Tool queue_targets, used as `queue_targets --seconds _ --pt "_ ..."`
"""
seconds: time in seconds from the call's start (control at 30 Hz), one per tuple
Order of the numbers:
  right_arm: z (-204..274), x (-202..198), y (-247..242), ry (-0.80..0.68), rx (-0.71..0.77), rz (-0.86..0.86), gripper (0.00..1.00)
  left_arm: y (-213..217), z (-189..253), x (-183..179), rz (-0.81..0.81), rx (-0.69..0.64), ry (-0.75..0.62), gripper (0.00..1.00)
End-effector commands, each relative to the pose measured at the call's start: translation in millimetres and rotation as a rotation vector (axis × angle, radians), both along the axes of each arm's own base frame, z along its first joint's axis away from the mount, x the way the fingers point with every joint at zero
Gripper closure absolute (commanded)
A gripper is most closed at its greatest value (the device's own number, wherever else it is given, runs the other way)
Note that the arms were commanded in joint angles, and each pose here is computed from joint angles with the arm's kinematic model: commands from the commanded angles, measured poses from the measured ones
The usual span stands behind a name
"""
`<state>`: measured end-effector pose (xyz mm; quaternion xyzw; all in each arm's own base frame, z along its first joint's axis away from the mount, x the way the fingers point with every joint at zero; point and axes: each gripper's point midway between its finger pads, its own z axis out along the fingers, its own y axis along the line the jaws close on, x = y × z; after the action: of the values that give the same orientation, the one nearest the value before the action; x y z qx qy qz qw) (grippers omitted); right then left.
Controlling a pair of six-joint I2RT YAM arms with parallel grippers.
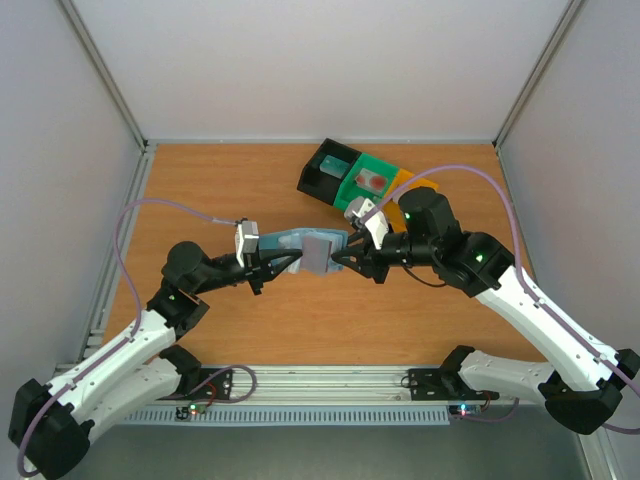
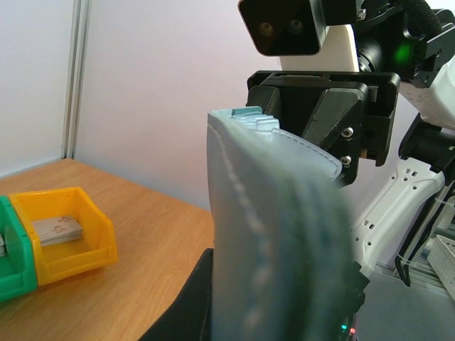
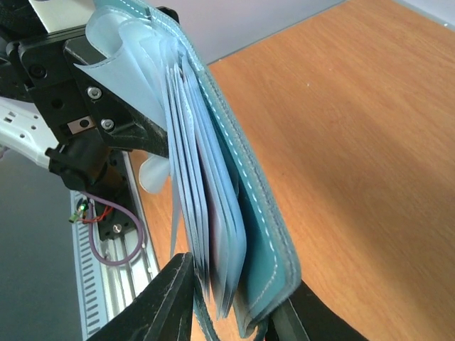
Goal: Take the credit cards out of the card holder
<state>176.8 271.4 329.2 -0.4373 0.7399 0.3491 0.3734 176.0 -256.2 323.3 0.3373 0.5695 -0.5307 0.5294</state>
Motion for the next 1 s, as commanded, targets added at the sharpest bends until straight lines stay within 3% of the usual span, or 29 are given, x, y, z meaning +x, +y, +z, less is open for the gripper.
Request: queue_targets --seconds 0.0,0.37,0.57,0.67,0.7,0.77,0.8,0.9,0.97 --pt "3 4 -2 -0.004 0.020 -0.034 0.73 2 14 -7 -0.019 -0.036 -0.069 1.00" --pt "5 11 18 0.037 0.068 0.010 0.71 2 14 -8 -0.027 -0.037 -0.066 1.00" --pt "8 9 27 0.055 0.100 0.047 0.78 2 12 -8 -0.026 -0.036 -0.066 1.00" --pt "13 8 35 0.086 0.120 0.075 0.92 2 8 -1 0.009 -0.034 -0.040 0.99" --pt "13 12 34 0.084 0.110 0.052 0.96 3 8 3 0.032 -0.034 -0.030 0.89" --pt "10 25 27 0.071 0.075 -0.033 0.99 7 5 13 0.094 -0.026 -0.021 0.49" --pt "7 33 20 0.062 0.044 -0.098 0.99 9 2 18 0.125 -0.017 -0.018 0.37" --pt "-10 67 -13 0.043 -0.113 -0.363 0.99 16 -3 31 0.219 0.011 -0.055 0.16" --pt "-28 95 -54 0.019 -0.296 -0.621 0.99 19 -5 38 0.273 0.028 -0.078 0.14"
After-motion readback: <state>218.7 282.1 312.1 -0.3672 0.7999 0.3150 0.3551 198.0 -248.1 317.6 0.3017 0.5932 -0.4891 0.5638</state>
